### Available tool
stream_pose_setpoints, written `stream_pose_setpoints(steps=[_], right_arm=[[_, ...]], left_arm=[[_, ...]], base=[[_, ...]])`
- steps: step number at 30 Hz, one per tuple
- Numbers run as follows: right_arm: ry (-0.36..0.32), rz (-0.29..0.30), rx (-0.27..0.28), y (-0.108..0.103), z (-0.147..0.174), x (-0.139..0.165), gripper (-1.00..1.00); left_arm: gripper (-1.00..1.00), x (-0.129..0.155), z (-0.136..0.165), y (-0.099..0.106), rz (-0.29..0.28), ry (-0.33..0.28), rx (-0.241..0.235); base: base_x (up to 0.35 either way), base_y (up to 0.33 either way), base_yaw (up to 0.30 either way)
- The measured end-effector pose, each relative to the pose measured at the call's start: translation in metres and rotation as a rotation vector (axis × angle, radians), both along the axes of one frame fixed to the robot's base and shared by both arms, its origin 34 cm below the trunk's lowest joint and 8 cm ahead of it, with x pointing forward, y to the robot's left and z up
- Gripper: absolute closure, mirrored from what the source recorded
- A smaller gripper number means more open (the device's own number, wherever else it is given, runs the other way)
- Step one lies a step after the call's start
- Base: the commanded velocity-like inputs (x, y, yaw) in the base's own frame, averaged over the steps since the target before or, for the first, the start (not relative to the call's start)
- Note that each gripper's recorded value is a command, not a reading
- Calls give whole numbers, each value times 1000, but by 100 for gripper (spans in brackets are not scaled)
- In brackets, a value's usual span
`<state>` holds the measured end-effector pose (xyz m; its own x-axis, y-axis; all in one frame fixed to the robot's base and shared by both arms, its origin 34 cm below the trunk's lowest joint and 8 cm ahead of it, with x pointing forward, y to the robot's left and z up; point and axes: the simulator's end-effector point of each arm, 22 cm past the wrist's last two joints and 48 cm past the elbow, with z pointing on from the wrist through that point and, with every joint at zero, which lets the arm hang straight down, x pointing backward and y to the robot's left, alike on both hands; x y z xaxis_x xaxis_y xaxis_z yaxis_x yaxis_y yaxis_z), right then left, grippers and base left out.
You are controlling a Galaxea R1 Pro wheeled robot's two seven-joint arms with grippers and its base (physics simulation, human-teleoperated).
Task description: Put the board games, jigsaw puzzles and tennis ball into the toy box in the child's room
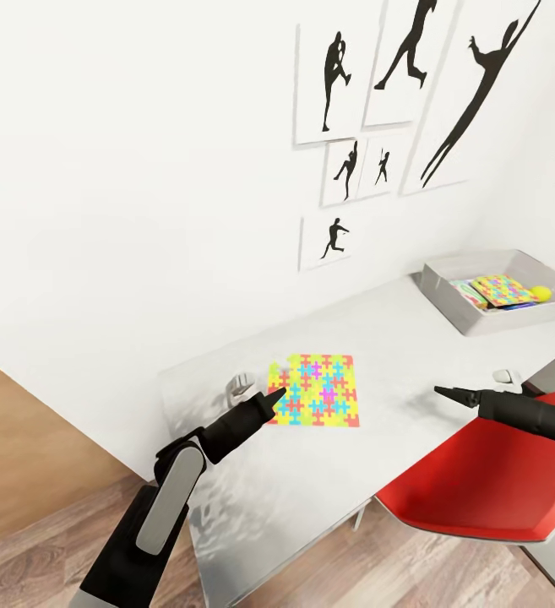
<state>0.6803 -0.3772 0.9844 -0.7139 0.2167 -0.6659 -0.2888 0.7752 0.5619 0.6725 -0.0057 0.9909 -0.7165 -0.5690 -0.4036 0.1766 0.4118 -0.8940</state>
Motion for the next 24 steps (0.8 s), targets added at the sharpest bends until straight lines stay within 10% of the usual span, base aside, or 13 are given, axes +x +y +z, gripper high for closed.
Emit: stream_pose_setpoints(steps=[24], right_arm=[[3,13,-3,4,-1,-6,-100]], left_arm=[[100,0,1,1,-2,-5,-4]], base=[[0,0,0]])
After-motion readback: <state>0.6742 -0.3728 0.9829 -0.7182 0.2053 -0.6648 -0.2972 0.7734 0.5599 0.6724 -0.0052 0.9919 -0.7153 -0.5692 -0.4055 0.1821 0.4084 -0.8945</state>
